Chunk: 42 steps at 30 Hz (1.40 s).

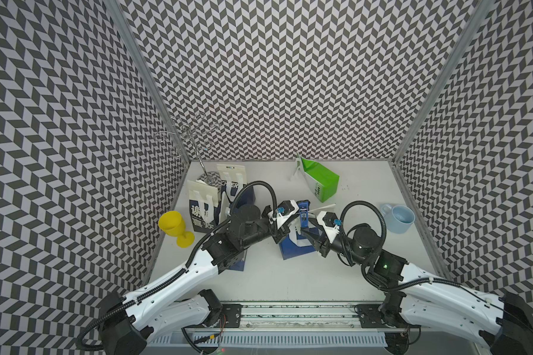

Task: Staple the receipts to the bags
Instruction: Pick up the stapler from the takeout bag.

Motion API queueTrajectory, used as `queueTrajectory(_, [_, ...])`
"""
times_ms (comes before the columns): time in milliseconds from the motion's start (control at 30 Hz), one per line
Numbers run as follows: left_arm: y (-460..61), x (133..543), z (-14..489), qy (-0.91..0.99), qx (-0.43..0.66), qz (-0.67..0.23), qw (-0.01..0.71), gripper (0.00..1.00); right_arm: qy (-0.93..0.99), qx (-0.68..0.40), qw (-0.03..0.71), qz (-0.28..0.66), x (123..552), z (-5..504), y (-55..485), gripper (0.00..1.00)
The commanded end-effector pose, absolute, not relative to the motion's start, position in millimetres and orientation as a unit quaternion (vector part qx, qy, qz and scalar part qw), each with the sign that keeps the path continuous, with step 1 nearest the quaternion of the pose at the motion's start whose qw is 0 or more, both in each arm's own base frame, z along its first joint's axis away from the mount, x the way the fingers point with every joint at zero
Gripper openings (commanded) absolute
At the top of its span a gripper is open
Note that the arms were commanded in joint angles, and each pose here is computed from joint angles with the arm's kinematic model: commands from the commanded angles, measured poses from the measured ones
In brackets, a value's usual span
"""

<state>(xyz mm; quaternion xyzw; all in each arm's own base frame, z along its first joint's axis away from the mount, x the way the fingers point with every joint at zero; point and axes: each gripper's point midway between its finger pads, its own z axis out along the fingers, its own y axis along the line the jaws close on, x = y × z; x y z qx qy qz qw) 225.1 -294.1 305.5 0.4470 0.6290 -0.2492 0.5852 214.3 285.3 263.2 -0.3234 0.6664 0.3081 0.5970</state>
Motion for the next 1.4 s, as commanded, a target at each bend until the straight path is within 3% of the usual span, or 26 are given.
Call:
queueTrajectory(0, [-299, 213, 391, 0.538, 0.412, -0.297, 0.673, 0.00, 0.652, -0.243, 0.636, 0.333, 232, 298, 284, 0.48])
queueTrajectory(100, [-304, 209, 390, 0.539, 0.413, -0.307, 0.667, 0.00, 0.664, -0.216, 0.634, 0.332, 243, 304, 287, 0.45])
queueTrajectory(333, [-307, 208, 385, 0.547, 0.405, -0.313, 0.662, 0.00, 0.668, -0.179, 0.648, 0.319, 256, 330, 283, 0.11])
queueTrajectory(400, [-304, 212, 384, 0.556, 0.396, -0.304, 0.664, 0.00, 0.647, -0.163, 0.670, 0.326, 254, 349, 275, 0.07])
queueTrajectory(567, [-294, 227, 377, 0.584, 0.366, -0.272, 0.671, 0.00, 0.606, -0.113, 0.735, 0.283, 257, 397, 240, 0.03])
queueTrajectory(767, [-277, 246, 370, 0.618, 0.319, -0.228, 0.681, 0.00, 0.598, 0.001, 0.775, 0.206, 267, 418, 182, 0.00])
queueTrajectory(967, [-255, 266, 380, 0.642, 0.258, -0.187, 0.697, 0.00, 0.607, 0.151, 0.770, 0.125, 269, 396, 110, 0.00])
queueTrajectory(1133, [-243, 292, 381, 0.662, 0.223, -0.150, 0.699, 0.00, 0.606, 0.167, 0.766, 0.134, 270, 378, 93, 0.00])
queueTrajectory(1367, [-227, 365, 369, 0.712, 0.164, -0.093, 0.677, 0.00, 0.609, 0.159, 0.767, 0.126, 273, 371, 86, 0.00])
